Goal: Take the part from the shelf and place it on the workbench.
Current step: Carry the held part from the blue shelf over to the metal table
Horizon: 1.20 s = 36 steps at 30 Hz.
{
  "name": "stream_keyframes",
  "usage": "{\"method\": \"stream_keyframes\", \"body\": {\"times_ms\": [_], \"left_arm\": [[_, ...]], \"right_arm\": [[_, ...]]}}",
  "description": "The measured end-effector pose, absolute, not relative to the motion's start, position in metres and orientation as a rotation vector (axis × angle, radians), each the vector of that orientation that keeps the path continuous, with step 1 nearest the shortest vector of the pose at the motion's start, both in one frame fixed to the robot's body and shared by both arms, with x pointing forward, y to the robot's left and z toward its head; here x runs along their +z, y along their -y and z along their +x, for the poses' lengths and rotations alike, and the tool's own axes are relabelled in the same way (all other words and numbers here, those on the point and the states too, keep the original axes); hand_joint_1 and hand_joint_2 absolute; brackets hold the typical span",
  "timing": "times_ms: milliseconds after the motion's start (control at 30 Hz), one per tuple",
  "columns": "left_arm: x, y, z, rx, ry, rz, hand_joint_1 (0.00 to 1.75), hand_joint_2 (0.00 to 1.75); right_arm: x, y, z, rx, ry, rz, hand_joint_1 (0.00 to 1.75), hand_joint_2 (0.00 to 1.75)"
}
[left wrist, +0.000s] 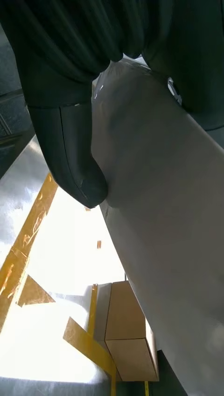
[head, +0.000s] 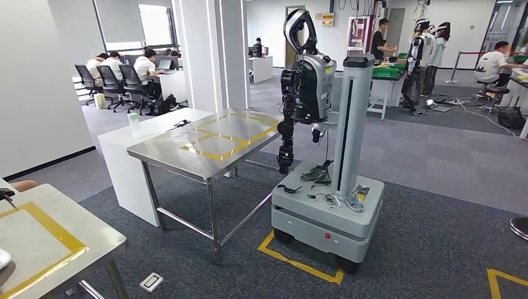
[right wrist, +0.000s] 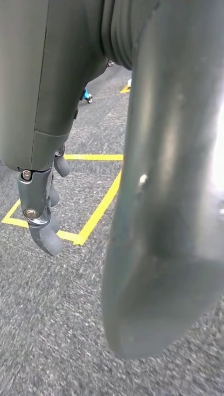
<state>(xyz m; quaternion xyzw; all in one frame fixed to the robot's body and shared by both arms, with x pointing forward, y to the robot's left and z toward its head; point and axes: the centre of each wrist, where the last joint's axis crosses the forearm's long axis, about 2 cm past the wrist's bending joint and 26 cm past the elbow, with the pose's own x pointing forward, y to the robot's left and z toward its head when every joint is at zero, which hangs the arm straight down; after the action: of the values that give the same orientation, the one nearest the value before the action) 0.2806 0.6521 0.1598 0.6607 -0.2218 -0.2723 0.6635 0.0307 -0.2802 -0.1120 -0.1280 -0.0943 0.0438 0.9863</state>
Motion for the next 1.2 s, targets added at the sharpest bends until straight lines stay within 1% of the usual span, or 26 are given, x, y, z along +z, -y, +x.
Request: {"method": "stream_keyframes", "body": {"times_ms": [333,667,1200], "left_arm": [[0.159,-0.654,0.278,-0.611,0.507,1.498,1.75,1.75],[0.151,-0.646,0.28,-0.629,0.521,1.481,1.75,1.75],[0.148,-0.65,0.271,-0.625,0.511,1.473,1.75,1.75]], "right_arm": [[-0.112,0.281,0.034,0.088,0.197,-0.256,0.0,0.0],[-0.112,0.281,0.029,0.081,0.192,-0.258,0.0,0.0],[-0.112,0.281,0.029,0.084,0.182,-0.215,0.0,0.0]]}}
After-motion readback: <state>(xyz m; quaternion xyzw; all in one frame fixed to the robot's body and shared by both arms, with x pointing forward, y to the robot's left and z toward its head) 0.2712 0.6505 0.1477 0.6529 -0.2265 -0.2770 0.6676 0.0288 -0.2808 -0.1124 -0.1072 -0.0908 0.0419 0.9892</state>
